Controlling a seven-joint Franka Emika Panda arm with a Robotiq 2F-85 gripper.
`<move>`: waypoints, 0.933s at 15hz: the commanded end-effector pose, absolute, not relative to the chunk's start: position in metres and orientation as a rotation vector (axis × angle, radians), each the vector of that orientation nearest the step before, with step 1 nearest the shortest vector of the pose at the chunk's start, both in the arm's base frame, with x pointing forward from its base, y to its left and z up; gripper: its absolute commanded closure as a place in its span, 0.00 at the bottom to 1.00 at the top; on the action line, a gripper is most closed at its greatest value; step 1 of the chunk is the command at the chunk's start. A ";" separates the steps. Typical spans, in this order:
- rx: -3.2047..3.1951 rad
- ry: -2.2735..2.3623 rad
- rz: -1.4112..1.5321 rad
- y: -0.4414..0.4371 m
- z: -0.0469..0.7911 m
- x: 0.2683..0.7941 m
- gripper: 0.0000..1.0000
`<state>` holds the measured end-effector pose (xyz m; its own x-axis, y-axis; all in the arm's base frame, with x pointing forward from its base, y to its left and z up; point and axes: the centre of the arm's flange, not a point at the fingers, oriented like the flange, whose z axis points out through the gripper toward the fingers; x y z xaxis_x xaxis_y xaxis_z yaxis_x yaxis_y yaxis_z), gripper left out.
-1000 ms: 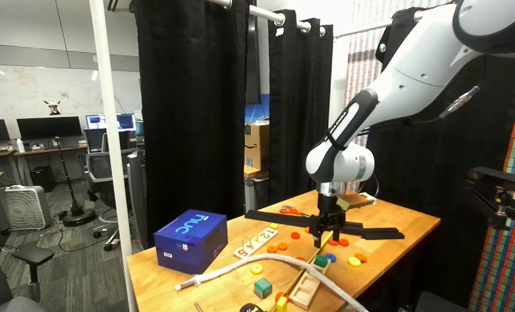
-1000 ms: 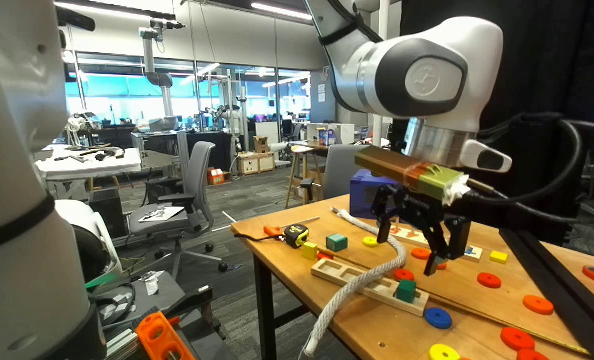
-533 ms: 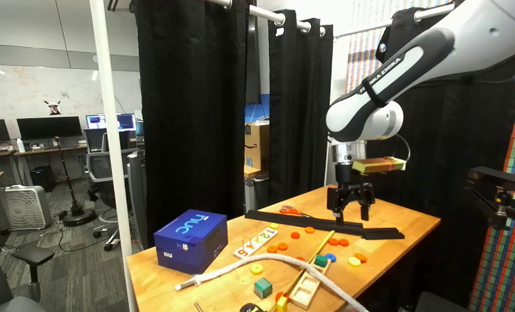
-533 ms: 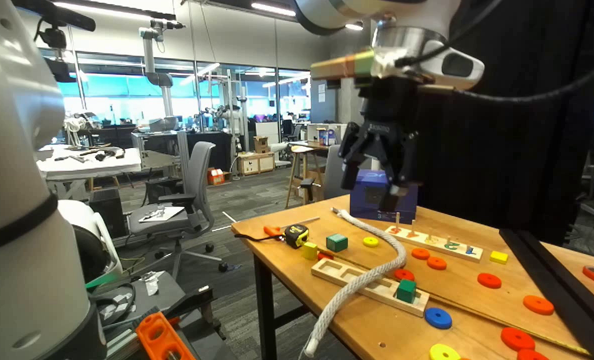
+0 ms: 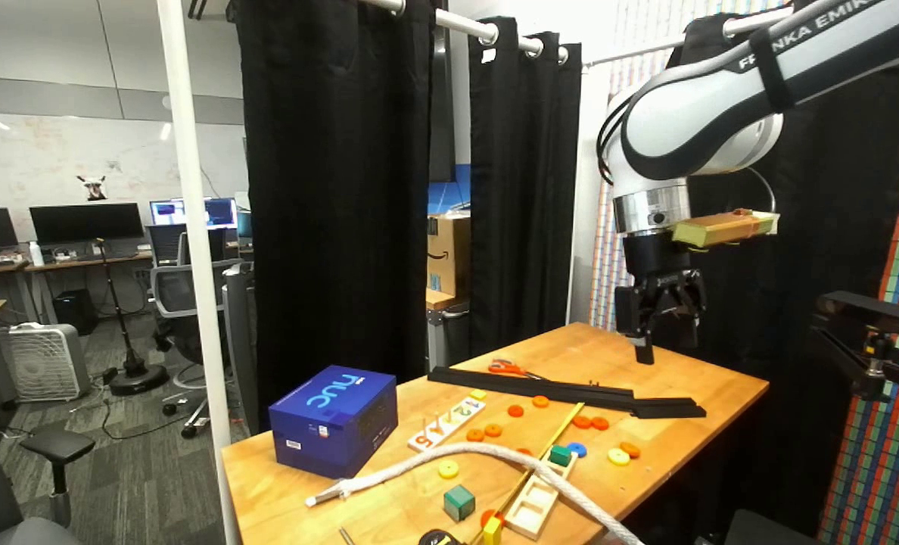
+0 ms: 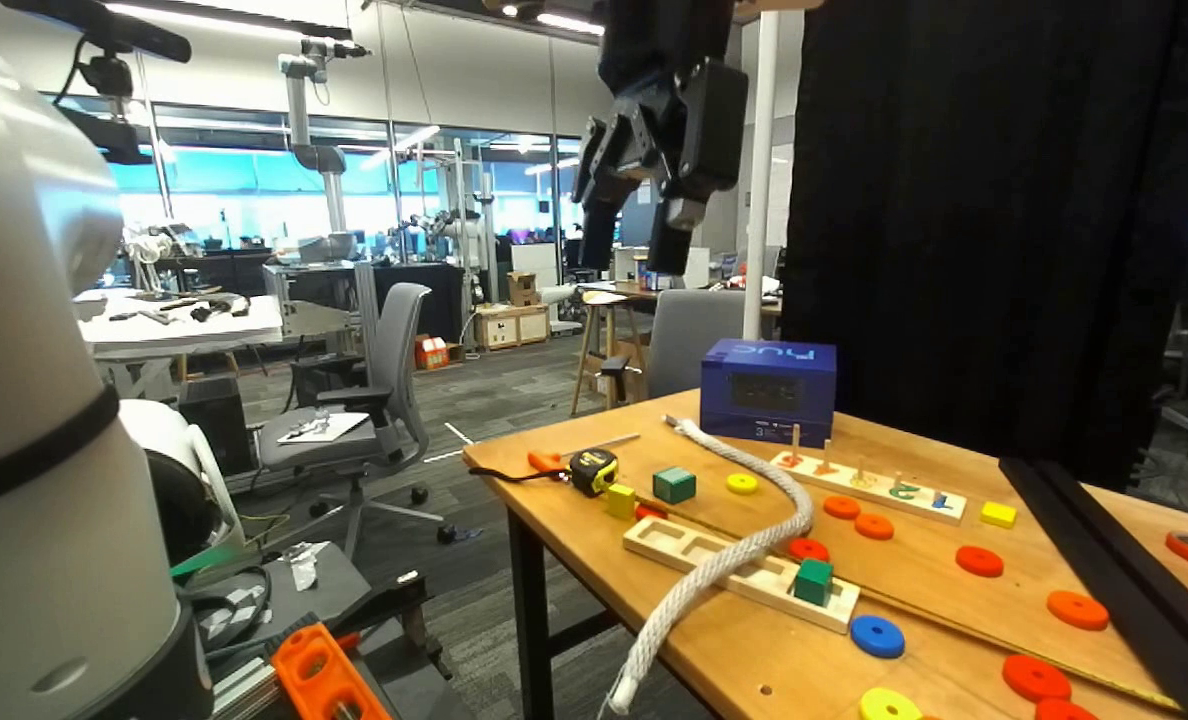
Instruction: Put the green cube on the wooden pallet
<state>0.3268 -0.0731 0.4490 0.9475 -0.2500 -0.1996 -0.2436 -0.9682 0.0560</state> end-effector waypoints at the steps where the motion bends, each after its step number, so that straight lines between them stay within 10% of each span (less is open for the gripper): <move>1: 3.028 -0.150 -0.213 -0.053 0.466 0.292 0.00; 14: 3.119 -0.276 -0.067 -0.036 0.476 0.266 0.00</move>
